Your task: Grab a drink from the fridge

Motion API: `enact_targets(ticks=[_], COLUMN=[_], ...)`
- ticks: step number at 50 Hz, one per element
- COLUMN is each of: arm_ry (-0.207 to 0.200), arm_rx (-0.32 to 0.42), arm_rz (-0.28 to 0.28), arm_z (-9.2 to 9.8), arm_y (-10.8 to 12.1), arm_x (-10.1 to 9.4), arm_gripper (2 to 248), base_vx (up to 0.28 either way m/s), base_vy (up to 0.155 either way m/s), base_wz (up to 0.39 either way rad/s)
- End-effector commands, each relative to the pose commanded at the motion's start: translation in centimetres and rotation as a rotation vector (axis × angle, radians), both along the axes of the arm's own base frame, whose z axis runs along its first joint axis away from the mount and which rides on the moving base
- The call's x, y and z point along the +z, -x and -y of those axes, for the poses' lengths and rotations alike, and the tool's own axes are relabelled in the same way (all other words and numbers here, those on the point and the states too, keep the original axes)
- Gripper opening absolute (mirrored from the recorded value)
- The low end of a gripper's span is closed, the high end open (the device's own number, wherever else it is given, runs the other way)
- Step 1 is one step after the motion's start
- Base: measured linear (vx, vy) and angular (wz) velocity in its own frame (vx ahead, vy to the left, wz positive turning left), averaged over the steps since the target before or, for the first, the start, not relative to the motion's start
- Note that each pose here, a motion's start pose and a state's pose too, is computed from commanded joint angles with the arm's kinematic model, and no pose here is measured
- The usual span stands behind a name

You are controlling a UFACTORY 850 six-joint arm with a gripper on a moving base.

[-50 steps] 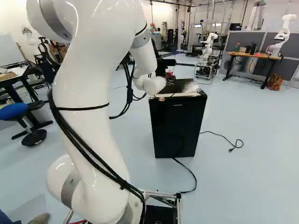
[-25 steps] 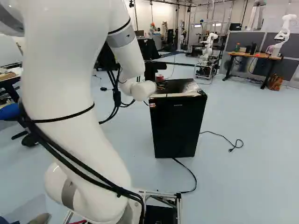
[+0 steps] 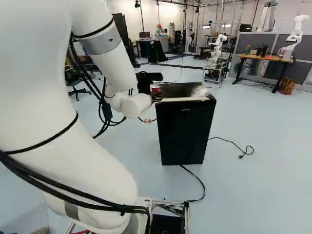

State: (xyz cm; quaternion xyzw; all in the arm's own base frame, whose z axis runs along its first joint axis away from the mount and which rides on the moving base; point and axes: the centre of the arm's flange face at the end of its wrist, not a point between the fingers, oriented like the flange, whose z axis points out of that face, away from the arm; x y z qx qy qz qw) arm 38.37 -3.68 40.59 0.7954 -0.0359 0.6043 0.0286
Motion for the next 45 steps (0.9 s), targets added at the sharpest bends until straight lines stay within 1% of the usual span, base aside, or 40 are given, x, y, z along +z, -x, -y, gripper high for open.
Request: enact_targets(ticks=[10, 22, 34, 45], arm_ry=[-0.002, -0.003, -0.004, -0.005], arm_rx=[0.024, 0.047, 0.065, 0.078], arm_rz=[-0.015, -0.031, -0.043, -0.051], arm_z=[-1.2, -2.2, -2.8, -3.3], arm_y=[2.9, 5.8, 8.1, 9.6], arm_x=[-0.8, -1.8, -2.7, -3.3], arm_gripper=[98, 98, 98, 98], base_vx=[0.0, 0.0, 0.0, 0.0], base_vy=[0.0, 0.0, 0.0, 0.0], base_wz=[0.0, 0.0, 0.0, 0.0])
